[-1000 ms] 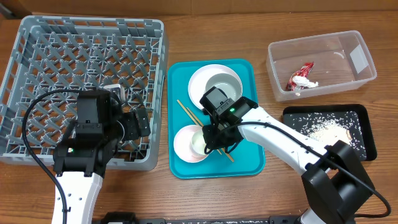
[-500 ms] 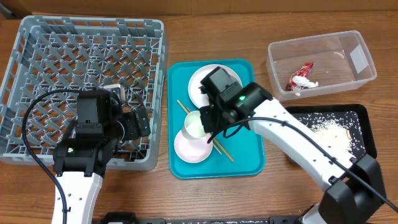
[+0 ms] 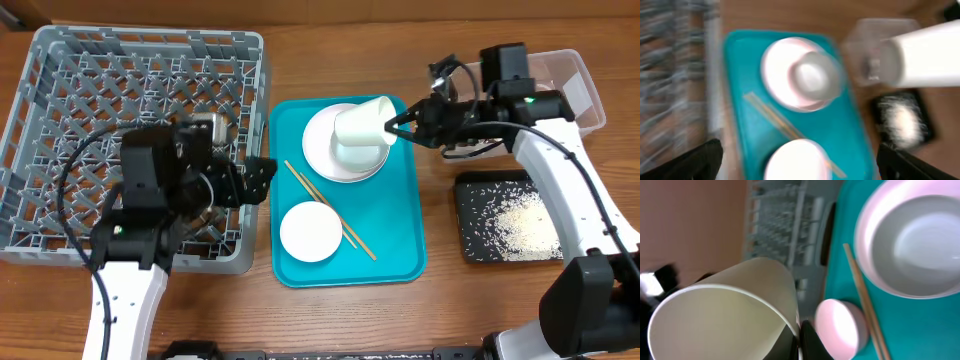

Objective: Sort waste into correct bins and load items into the dishwasher
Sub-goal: 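Grasp the white cup on the tray with the right gripper and lift, then hand the white cup from the right gripper to the left gripper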

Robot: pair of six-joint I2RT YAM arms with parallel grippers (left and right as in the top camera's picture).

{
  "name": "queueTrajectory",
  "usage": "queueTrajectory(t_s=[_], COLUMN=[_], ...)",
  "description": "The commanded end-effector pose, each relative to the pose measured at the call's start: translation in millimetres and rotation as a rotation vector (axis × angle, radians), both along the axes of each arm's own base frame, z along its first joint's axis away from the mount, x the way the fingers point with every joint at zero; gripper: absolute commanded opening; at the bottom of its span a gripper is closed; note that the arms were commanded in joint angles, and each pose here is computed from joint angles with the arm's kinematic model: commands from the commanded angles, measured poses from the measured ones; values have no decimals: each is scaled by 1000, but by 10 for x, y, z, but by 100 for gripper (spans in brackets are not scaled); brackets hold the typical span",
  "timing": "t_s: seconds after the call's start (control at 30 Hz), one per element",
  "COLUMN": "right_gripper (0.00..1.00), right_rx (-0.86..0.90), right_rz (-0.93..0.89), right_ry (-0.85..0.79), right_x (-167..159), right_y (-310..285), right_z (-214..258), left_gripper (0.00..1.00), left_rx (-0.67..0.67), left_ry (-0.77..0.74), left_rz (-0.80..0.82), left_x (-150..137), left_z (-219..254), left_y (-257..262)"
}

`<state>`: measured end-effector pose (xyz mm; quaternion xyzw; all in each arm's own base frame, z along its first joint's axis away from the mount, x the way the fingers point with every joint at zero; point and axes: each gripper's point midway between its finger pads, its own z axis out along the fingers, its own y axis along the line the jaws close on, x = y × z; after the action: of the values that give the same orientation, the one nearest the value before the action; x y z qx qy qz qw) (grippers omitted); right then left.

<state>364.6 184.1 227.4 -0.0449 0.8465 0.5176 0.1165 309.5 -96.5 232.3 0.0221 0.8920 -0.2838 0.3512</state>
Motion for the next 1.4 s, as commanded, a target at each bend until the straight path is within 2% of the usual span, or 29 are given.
queueTrajectory(t_s=[0.0,0.1,0.17,0.3,0.53,0.77,1.0,1.13,1.37], right_gripper=[4,4,4,4,4,4,4,4,4], right_rx=[288,334,338,350,357,404,410,410,411], right_rz=[209,257,263,272,280,307,313,313,313], right_ry=[-147,-168,-177,-192,-219,-221,-228,-228,-228], right_x=[-323,-390,-391,-391,-375,-410,-413,-413,-414], right_y=[201,280,287,290,294,297,297,297,297], right_z=[695,782,795,822,848,938,952,952,953], left_gripper=[100,100,100,100,100,100,100,100,100], left_rx=[-351,-539,-595,-641,-640,-623,-591,-553,-538], left_ry=[-28,-54,-82,-78,-149,-184,-236,-233,-237], left_rz=[-336,-531,-634,-695,-835,-784,-721,-613,-576], left_x=[-103,-76,-100,-60,-224,-154,-21,155,248], left_z=[426,655,752,811,1027,1056,1034,922,865], left_y=[-604,-798,-844,-869,-1092,-1315,-1305,-1275,-1266])
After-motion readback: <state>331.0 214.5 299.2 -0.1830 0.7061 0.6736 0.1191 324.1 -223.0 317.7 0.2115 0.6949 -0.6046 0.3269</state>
